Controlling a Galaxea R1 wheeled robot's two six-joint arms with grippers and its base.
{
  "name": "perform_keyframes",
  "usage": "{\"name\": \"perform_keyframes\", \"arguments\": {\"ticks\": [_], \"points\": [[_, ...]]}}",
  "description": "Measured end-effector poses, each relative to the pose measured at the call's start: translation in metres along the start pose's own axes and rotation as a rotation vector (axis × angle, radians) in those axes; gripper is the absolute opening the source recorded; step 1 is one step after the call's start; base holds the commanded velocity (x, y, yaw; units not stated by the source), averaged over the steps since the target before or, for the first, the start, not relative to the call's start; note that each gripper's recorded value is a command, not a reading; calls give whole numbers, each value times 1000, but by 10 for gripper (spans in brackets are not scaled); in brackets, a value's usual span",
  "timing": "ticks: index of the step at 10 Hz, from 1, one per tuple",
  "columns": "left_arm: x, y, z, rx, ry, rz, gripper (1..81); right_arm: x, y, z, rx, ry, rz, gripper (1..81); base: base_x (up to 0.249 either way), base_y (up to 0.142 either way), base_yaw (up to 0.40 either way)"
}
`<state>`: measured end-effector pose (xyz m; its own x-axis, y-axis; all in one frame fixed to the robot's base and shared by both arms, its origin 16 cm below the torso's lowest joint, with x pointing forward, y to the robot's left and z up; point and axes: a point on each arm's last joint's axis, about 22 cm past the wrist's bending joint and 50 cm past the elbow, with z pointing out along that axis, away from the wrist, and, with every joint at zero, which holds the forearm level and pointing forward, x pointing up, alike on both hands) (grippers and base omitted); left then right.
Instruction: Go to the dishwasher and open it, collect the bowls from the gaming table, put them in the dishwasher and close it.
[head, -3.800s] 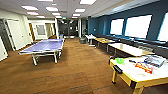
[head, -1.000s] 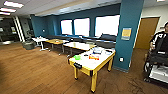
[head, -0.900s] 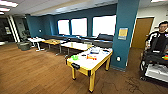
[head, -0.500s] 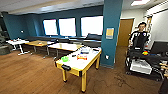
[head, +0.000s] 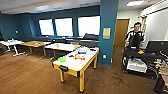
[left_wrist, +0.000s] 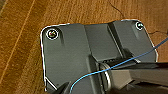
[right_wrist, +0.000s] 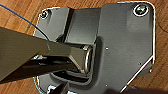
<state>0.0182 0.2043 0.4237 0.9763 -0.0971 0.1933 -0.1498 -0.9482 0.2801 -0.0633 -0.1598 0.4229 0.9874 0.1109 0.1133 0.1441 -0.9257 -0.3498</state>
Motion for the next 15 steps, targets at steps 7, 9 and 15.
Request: {"name": "perform_keyframes", "arguments": {"ticks": [7, 9, 15], "points": [[3, 0, 0, 0, 5, 1, 811, -1, 1, 0, -2, -2, 0, 811, 0, 0, 0], [2, 0, 0, 0, 6, 1, 811, -1, 1, 0, -2, -1, 0, 811, 89, 0, 0], [-1, 0, 0, 0, 1, -1, 811, 0, 1, 0, -2, -4, -2, 811, 158, 0, 0]]}}
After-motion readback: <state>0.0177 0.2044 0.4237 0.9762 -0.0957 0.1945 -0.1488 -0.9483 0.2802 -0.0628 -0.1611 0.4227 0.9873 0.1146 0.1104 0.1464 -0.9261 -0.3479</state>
